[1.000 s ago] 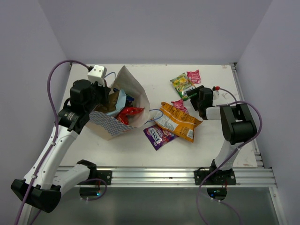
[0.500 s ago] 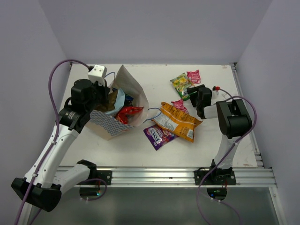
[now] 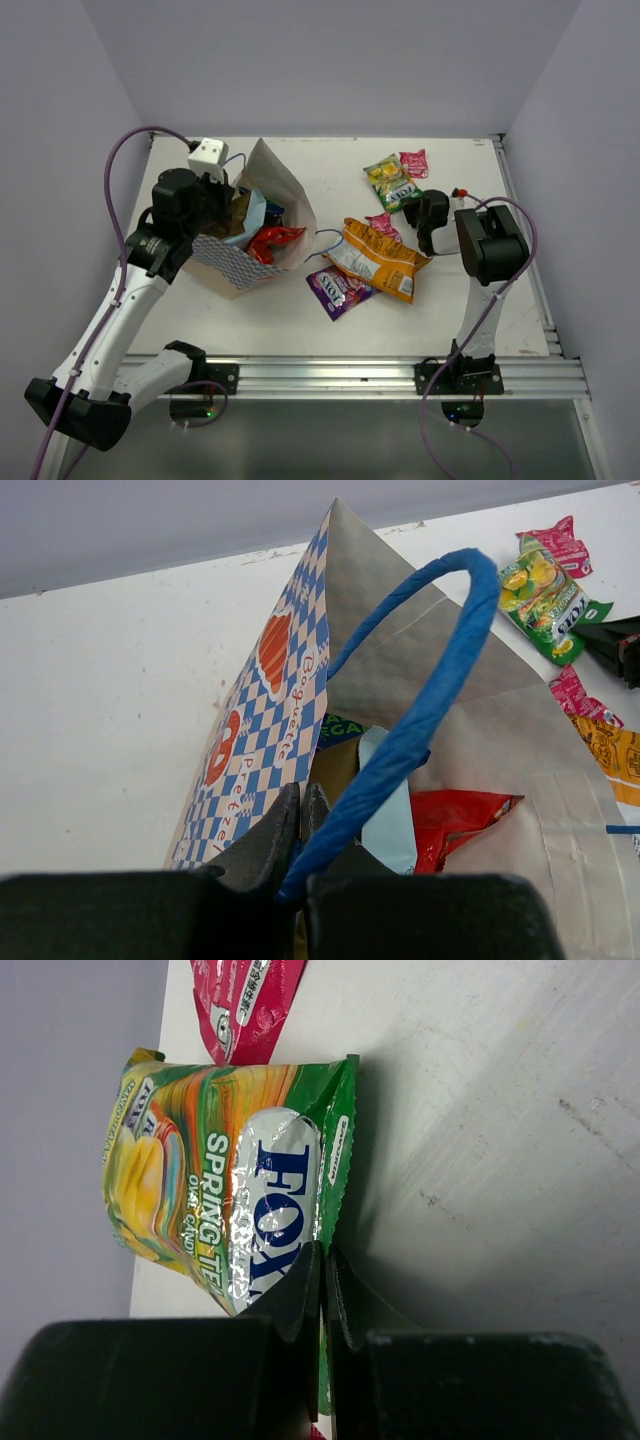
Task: Place the snacks into the paper bag
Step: Pick up the snack from the center of the board.
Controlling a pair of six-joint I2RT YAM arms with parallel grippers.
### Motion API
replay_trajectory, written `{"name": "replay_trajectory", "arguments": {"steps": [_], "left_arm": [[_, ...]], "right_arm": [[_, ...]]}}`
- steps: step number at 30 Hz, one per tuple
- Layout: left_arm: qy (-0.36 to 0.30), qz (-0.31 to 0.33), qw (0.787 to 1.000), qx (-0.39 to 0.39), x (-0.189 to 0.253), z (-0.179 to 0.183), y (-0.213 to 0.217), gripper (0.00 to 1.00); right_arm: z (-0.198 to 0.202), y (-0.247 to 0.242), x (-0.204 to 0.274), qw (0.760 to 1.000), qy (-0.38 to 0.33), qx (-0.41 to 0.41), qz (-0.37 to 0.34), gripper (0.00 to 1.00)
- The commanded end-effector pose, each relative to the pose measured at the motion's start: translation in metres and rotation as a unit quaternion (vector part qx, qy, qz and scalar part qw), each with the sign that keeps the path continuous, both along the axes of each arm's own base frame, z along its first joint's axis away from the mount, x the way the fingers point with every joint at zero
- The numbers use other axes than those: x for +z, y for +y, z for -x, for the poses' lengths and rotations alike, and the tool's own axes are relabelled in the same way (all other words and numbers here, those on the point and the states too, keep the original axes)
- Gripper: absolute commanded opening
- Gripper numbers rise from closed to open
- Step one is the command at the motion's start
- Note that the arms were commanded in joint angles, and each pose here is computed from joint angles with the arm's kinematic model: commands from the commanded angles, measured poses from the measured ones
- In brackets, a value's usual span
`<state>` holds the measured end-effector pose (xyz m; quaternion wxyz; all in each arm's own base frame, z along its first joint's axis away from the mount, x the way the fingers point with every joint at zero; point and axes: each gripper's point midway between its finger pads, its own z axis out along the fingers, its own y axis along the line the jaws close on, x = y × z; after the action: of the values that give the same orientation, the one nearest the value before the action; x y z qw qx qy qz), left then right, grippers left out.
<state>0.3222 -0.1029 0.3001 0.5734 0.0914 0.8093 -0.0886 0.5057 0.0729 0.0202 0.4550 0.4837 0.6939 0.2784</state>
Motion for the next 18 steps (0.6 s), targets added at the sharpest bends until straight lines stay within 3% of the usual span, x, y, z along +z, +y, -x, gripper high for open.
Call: {"name": "replay_trajectory", "arguments": {"steps": [1,8,18], "left_arm": [[-0.019,-0.005,1.000,0.003,0.013,-0.003,0.002,0.00],[-0.019,-0.005,1.000,0.003,0.012,-0.001,0.003,0.00],[-0.026,0.001,1.000,-0.004,0.017,0.002,0.001,0.00]], "right_arm": [[0.008,-0.008,-0.013,0.999,0.016,-0.003,0.031,0.00],[0.002,-0.003,0.044,0.995,-0.057,0.035,0.071,0.00],[0.008,0.011,0.132,0.971,-0.151,0.112,0.149,0.00]]}}
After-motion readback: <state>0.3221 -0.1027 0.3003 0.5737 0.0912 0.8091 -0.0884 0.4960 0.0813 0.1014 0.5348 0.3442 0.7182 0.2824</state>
